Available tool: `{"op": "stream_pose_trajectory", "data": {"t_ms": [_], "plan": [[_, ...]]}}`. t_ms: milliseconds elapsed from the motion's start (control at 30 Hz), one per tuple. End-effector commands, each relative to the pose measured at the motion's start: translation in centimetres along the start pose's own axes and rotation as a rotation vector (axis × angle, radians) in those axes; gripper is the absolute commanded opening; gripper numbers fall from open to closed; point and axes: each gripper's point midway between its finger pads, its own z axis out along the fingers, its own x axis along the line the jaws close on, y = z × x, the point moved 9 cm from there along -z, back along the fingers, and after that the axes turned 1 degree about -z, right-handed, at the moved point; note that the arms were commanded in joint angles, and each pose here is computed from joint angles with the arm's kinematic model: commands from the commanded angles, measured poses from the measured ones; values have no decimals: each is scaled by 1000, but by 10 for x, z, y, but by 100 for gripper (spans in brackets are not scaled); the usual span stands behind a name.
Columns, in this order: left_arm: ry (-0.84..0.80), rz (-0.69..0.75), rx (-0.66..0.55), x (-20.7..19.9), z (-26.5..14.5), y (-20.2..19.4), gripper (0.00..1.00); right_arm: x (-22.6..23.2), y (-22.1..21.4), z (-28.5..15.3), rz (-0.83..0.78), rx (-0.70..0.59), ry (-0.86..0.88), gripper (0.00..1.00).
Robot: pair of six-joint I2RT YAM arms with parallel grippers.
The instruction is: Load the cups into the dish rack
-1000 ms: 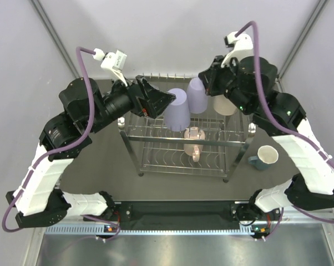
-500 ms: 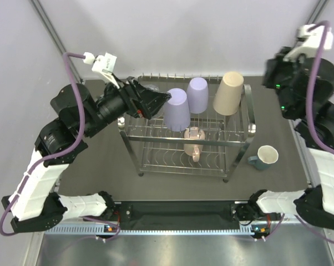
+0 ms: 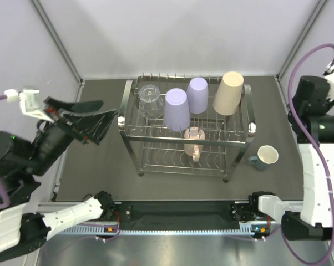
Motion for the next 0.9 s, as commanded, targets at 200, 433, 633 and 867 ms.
{"op": "stream_pose_trajectory", "data": {"t_ms": [200,433,633,867], "plan": [[57,37,-9,26,-42,-21,98,11,-100,18,315,424,-73,70],[74,18,-13,36,-64,-30,98,15,-149,36,438,580,-172,58],[89,-1,2,38,-74,-31,98,27,-175,51,507,661,-193,57],[96,-44,-1,37,-83,-29,98,30,-196,63,513,692,-231,59]]}}
